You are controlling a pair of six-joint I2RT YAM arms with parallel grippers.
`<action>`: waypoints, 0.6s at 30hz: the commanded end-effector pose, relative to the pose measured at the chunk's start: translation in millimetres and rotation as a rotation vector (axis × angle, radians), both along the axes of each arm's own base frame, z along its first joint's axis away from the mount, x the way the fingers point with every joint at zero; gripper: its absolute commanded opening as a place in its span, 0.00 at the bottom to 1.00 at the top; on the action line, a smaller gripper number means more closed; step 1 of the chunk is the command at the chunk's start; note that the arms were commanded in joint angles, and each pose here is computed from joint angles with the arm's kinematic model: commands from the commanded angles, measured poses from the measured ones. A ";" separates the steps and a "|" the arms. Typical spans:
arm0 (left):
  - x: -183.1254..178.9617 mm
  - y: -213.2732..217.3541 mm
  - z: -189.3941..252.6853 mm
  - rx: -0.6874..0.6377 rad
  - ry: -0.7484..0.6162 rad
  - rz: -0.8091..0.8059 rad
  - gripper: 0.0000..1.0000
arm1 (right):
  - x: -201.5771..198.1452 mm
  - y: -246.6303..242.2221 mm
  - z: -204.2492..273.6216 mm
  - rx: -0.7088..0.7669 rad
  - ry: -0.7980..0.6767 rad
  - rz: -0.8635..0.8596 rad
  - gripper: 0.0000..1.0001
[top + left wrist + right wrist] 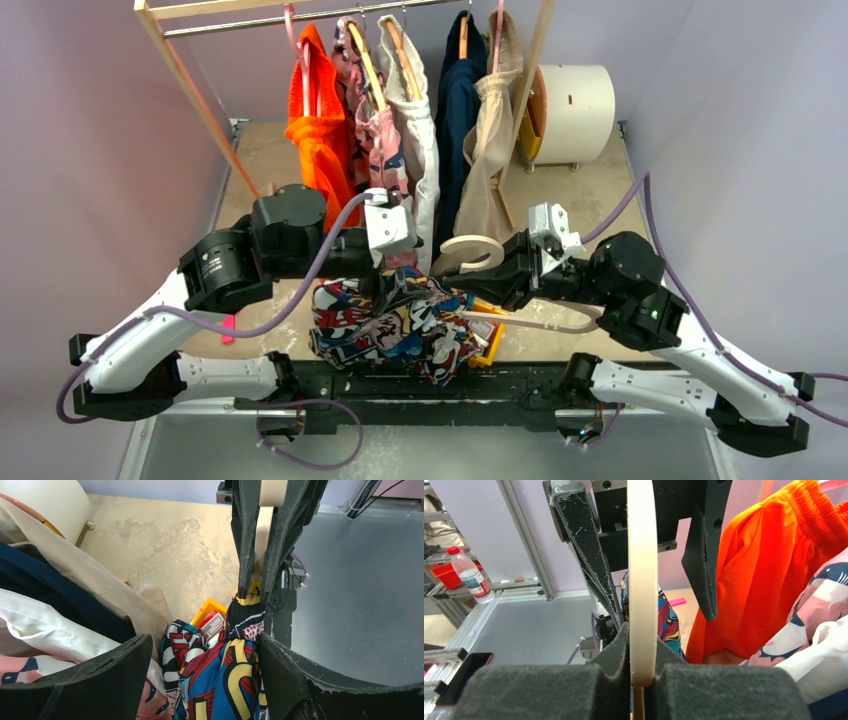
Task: Place the shorts on the hanger
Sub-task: Hang the shorts on the hanger.
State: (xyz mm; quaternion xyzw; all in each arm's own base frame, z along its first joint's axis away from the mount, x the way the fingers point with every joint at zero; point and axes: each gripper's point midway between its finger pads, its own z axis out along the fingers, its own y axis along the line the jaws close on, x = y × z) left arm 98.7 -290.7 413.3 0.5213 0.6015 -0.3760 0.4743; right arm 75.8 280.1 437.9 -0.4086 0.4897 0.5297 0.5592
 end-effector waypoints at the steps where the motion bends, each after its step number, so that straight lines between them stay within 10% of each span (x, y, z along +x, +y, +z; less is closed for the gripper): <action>1: -2.9 -1.9 7.0 0.001 -0.035 -0.034 0.74 | -13.3 -7.2 25.4 0.067 -0.056 0.047 0.00; 14: -12.1 -19.6 -14.8 0.063 0.043 -0.121 0.66 | -12.8 -5.5 24.7 0.066 -0.071 0.049 0.00; 18: -14.1 -20.1 -15.7 0.062 0.045 -0.132 0.51 | -12.6 -5.2 24.8 0.067 -0.070 0.049 0.00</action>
